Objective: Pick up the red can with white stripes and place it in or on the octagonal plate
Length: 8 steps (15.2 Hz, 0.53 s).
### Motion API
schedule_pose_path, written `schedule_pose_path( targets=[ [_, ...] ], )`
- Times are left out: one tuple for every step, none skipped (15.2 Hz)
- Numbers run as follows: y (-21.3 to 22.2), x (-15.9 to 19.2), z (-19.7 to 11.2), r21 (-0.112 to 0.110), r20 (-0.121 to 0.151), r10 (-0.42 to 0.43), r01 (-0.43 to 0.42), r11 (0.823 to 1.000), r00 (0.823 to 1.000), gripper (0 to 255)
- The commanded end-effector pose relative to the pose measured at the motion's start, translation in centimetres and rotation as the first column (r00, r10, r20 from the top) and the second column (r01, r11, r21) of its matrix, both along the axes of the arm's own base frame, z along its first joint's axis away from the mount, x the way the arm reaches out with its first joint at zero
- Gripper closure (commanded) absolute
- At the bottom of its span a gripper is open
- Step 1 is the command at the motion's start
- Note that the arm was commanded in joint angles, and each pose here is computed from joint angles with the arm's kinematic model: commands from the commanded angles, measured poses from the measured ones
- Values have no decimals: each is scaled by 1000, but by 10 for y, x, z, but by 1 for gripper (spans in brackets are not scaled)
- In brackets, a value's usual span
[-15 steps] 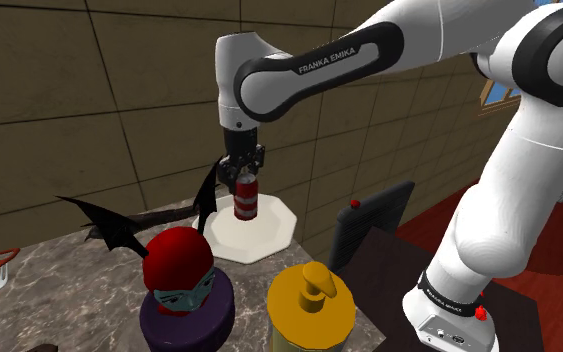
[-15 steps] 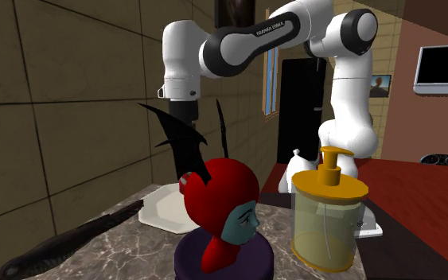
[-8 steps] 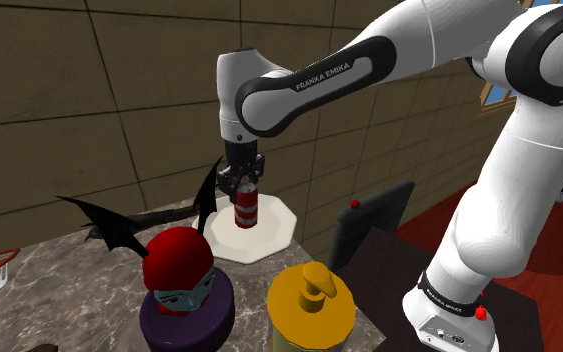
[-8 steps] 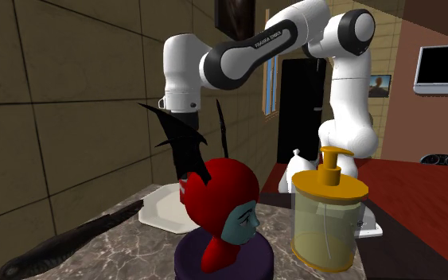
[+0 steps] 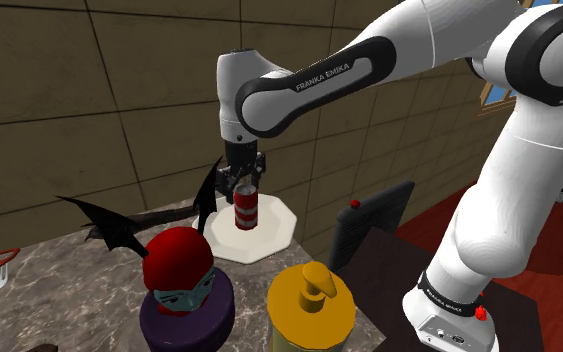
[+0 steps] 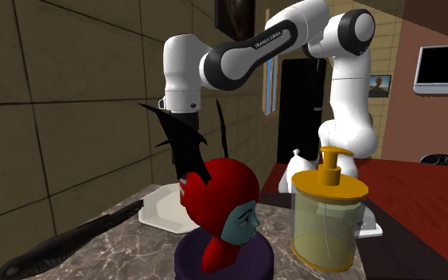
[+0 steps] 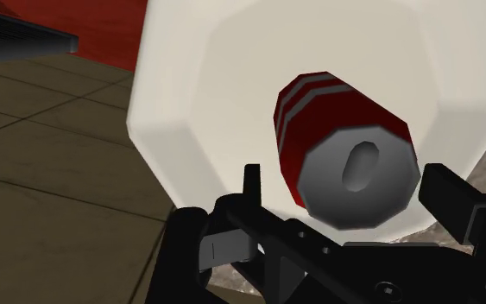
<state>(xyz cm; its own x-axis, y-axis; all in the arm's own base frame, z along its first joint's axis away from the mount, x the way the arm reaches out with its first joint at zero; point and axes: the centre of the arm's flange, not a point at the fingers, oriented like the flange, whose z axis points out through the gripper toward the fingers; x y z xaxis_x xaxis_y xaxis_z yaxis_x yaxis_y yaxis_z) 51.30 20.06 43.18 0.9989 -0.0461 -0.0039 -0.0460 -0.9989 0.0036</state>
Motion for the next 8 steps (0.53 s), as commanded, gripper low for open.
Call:
schedule_pose_path(
  targets=[
    [0, 0, 0, 0, 0, 0, 0, 1000, 1000, 0],
    [0, 0, 0, 0, 0, 0, 0, 1000, 1000, 0],
    [0, 0, 0, 0, 0, 0, 0, 1000, 1000, 0],
    [0, 0, 13, 0, 0, 0, 0, 1000, 1000, 0],
    [0, 0, 26, 0, 0, 0, 0, 1000, 1000, 0],
    [0, 0, 40, 0, 0, 0, 0, 1000, 1000, 0],
    [0, 0, 50, 0, 0, 0, 0, 1000, 1000, 0],
    [0, 0, 50, 0, 0, 0, 0, 1000, 1000, 0]
  ],
)
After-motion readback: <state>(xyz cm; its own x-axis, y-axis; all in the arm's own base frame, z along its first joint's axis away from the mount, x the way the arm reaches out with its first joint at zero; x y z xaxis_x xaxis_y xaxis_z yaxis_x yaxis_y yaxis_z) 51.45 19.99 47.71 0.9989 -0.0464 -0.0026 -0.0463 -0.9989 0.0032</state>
